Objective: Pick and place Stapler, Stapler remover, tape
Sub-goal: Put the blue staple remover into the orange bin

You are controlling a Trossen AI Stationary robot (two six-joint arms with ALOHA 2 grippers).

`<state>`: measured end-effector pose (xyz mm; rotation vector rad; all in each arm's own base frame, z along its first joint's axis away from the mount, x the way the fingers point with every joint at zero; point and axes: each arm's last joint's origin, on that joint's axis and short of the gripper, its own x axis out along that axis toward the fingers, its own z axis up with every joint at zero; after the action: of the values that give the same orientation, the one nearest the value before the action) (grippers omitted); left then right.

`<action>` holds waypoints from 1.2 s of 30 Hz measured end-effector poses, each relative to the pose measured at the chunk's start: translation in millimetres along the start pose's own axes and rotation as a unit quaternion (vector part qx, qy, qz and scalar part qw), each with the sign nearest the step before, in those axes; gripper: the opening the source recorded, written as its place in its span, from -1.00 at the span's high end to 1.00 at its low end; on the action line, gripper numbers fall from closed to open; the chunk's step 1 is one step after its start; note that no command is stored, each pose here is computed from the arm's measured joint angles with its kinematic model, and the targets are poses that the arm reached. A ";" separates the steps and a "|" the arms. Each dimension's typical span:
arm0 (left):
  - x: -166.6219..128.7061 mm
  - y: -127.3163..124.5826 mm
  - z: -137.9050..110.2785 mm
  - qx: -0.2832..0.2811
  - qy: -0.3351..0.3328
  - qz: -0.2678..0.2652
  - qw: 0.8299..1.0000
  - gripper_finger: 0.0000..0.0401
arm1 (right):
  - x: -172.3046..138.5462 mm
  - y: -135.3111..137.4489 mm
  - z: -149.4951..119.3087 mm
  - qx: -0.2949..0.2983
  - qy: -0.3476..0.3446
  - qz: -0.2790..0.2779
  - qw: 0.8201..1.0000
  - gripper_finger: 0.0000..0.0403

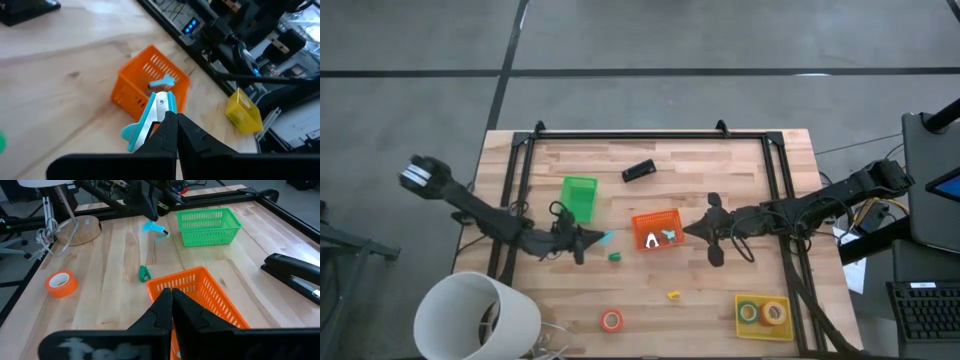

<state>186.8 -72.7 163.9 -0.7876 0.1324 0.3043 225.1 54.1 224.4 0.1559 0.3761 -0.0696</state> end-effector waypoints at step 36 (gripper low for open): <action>135.8 -32.9 5.4 0.194 0.036 0.052 0.979 0.97 | 0.0 -0.8 -3.3 -0.005 0.015 -0.004 1.000 0.96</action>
<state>326.1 -60.9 158.8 -0.4053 0.2930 0.3367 223.9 53.9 221.3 0.1457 0.4069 -0.0728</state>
